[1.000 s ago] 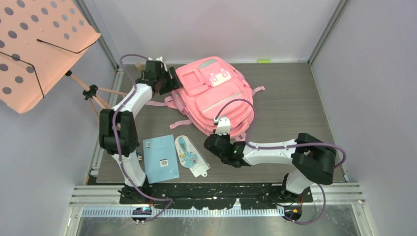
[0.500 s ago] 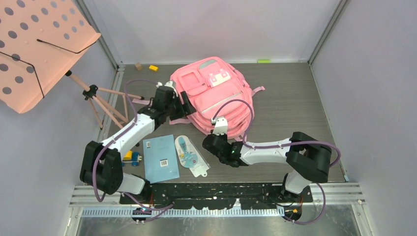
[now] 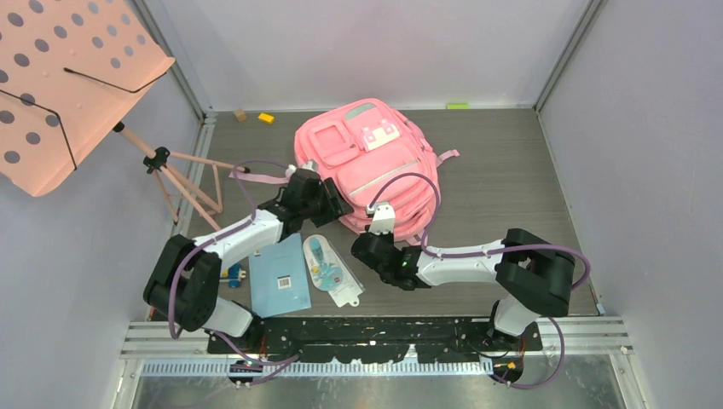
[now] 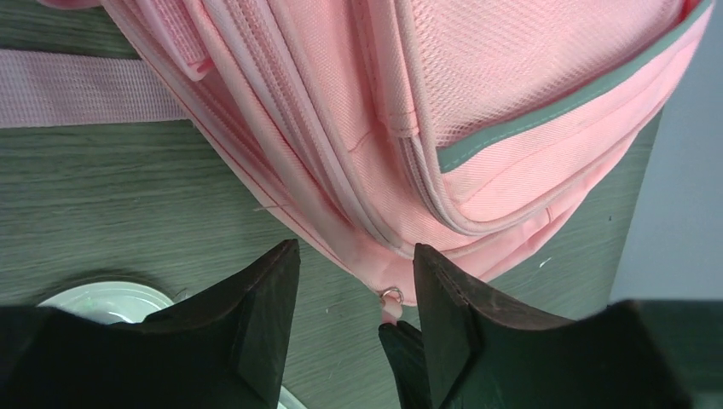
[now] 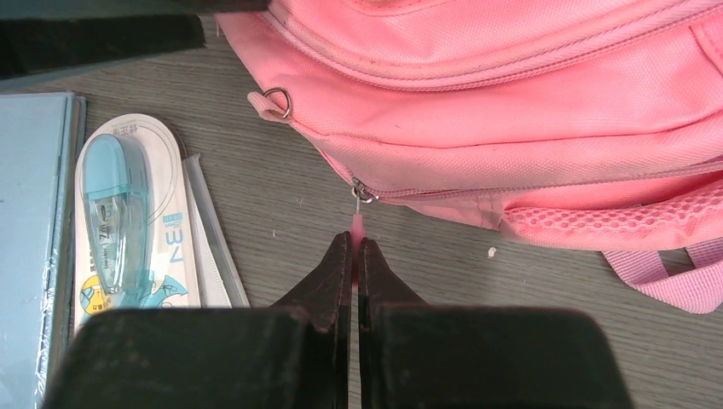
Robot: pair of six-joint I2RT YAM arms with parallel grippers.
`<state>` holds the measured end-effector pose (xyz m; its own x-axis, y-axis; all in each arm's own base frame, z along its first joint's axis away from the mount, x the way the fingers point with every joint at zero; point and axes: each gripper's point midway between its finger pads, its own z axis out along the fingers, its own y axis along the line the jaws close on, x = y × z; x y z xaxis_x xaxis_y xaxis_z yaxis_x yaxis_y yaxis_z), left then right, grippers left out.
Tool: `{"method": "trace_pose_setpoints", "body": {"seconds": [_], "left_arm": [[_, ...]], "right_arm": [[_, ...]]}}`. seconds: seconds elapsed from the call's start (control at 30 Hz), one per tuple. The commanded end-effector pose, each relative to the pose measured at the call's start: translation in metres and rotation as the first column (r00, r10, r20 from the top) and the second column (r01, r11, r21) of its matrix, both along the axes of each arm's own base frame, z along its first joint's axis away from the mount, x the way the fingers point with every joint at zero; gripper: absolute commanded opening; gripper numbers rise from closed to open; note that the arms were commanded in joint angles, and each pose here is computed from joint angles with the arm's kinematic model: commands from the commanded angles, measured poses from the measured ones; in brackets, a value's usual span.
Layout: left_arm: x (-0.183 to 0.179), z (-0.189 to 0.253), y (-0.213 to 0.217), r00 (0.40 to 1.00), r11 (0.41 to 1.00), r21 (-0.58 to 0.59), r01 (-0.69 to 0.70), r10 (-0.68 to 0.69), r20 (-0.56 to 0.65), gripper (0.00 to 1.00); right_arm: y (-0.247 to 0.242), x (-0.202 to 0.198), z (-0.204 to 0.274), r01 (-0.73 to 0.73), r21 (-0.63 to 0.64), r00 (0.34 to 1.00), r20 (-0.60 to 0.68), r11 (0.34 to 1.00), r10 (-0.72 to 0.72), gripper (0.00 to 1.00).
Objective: Pack the student bag
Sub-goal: Zip the student bag at the center of the board.
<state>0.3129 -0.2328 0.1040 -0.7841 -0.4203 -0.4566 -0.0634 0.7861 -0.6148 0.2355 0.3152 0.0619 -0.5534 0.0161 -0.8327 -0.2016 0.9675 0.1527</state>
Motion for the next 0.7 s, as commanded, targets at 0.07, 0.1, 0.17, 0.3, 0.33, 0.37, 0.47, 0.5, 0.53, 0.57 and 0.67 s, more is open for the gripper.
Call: {"method": "trace_pose_setpoints", "body": {"seconds": [0.07, 0.1, 0.17, 0.3, 0.33, 0.37, 0.47, 0.5, 0.53, 0.57, 0.67], "left_arm": [[0.01, 0.002, -0.021, 1.0, 0.999, -0.049, -0.011, 0.012, 0.021, 0.49], [0.008, 0.0, -0.023, 1.0, 0.999, -0.044, -0.015, 0.016, 0.017, 0.49], [0.005, -0.003, -0.024, 1.0, 0.999, -0.027, -0.02, 0.021, 0.022, 0.48], [0.0, -0.011, -0.031, 1.0, 1.0, -0.009, -0.008, 0.008, 0.01, 0.46], [-0.001, -0.015, -0.032, 1.0, 1.0, -0.008, -0.004, 0.004, 0.0, 0.43], [0.001, -0.014, -0.036, 1.0, 1.0, -0.02, -0.004, 0.004, 0.006, 0.41], [0.0, -0.015, -0.04, 1.0, 1.0, -0.029, -0.004, 0.005, 0.006, 0.34], [-0.001, -0.014, -0.041, 1.0, 1.0, -0.029, -0.001, 0.001, 0.007, 0.31], [0.0, -0.013, -0.039, 1.0, 1.0, -0.017, -0.014, 0.014, 0.022, 0.27], [0.001, -0.012, -0.038, 0.999, 1.0, -0.01, -0.022, 0.022, 0.03, 0.25], [0.002, -0.008, -0.032, 0.998, 0.999, 0.01, -0.034, 0.033, 0.047, 0.13]], "right_arm": [[0.008, 0.0, 0.015, -0.001, 0.074, 1.0, 0.017, 0.997, 0.0, 0.0], [0.007, 0.0, 0.016, 0.001, 0.074, 1.0, 0.019, 0.997, -0.002, 0.0], [0.007, 0.0, 0.016, 0.002, 0.074, 1.0, 0.021, 0.997, -0.004, 0.0], [0.006, 0.0, 0.014, 0.005, 0.069, 1.0, 0.02, 0.998, -0.007, 0.0], [0.006, 0.0, 0.013, 0.006, 0.07, 1.0, 0.019, 0.998, -0.008, 0.0], [0.005, 0.0, 0.013, 0.006, 0.069, 1.0, 0.018, 0.998, -0.007, 0.0], [0.004, 0.0, 0.012, 0.013, 0.071, 1.0, 0.018, 0.997, -0.015, 0.01], [0.003, 0.0, 0.013, 0.015, 0.073, 1.0, 0.019, 0.997, -0.017, 0.0], [0.002, 0.0, 0.012, 0.018, 0.07, 1.0, 0.021, 0.997, -0.02, 0.01], [0.001, 0.0, 0.013, 0.021, 0.07, 0.999, 0.022, 0.997, -0.023, 0.0], [-0.002, 0.001, 0.012, 0.028, 0.056, 0.999, 0.029, 0.998, -0.03, 0.0]]}}
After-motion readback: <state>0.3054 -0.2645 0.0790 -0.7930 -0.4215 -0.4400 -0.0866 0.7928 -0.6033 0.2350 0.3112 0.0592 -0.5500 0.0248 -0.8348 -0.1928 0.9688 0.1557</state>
